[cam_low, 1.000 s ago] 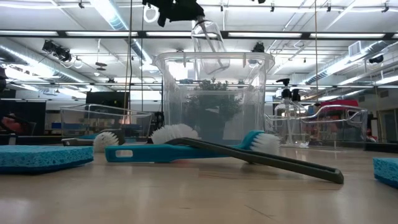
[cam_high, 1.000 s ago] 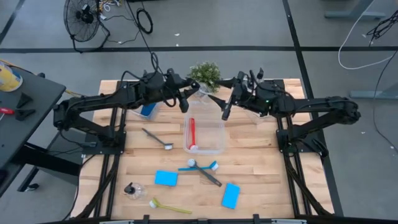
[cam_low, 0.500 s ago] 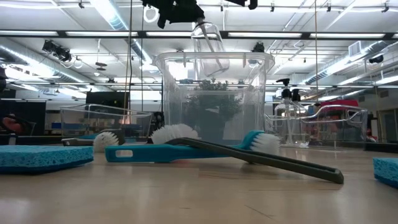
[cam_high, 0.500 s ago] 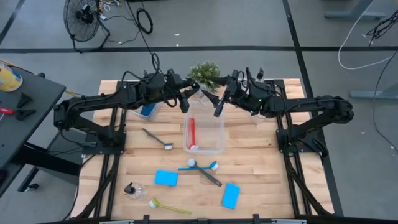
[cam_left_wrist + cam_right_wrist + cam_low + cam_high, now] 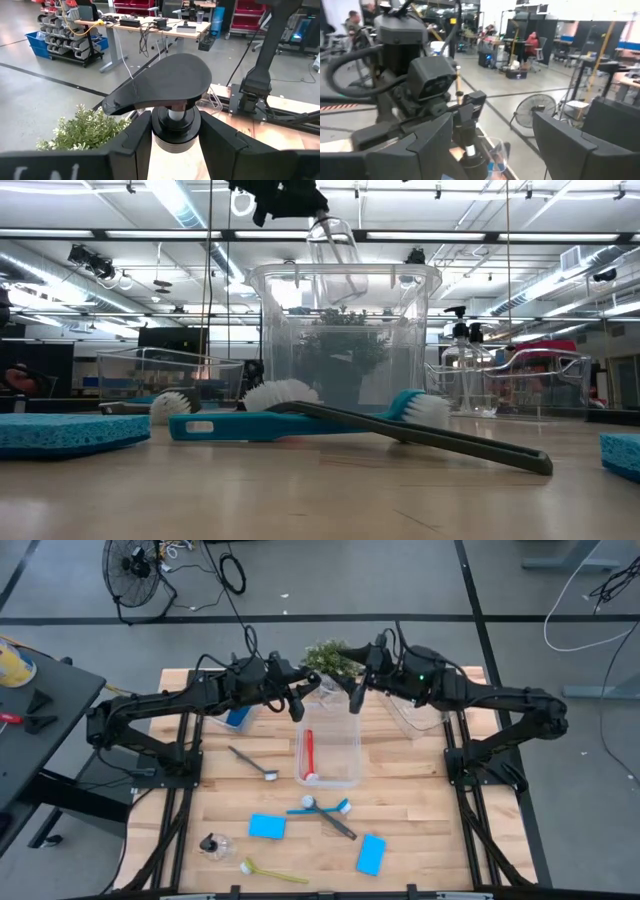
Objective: Pick & Place Kitchen Sink Supplies
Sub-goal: Put the black soap dispenser into the right transparent bin
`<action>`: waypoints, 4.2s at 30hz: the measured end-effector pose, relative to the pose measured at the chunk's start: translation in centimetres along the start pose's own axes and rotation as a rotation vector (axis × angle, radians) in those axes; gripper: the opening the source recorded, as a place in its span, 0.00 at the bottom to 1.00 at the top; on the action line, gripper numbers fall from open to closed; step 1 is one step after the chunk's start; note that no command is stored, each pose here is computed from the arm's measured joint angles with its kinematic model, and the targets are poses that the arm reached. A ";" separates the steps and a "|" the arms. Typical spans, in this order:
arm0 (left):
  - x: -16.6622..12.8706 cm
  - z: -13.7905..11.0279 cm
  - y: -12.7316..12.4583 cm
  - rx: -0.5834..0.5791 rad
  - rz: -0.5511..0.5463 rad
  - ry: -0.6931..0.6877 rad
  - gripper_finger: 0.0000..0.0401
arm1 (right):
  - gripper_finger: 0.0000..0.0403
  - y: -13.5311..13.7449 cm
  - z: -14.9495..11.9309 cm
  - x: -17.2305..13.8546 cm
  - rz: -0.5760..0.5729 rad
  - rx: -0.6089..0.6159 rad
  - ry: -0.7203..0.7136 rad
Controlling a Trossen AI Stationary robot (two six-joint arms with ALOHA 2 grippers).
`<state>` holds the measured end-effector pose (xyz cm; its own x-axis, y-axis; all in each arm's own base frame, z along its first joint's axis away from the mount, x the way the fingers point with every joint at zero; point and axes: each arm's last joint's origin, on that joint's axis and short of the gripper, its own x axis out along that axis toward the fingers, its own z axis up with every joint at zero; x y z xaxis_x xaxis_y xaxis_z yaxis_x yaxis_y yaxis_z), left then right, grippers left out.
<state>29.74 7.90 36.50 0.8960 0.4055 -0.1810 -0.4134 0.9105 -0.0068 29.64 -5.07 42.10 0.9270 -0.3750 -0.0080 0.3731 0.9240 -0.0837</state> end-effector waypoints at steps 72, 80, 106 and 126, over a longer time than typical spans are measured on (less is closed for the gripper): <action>0.0 -0.5 0.0 0.020 -0.017 0.057 0.37 | 0.69 -0.5 -3.7 6.3 0.155 0.021 0.122; 0.0 -0.6 -0.1 0.019 -0.052 0.058 0.37 | 0.61 -0.4 -3.7 6.3 0.203 0.041 0.124; 0.0 -0.5 -0.1 0.018 -0.051 0.057 0.37 | 0.26 -0.4 -3.7 6.3 0.207 0.041 0.124; 0.0 -0.5 -0.1 0.013 -0.050 0.056 0.43 | 0.23 -0.4 -3.7 6.3 0.208 0.040 0.125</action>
<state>29.69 7.72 35.97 0.9047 0.3549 -0.2358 -0.3661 0.9305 -0.0041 35.18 -8.06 38.38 0.9729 -0.1808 -0.1442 0.1787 0.9835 -0.0278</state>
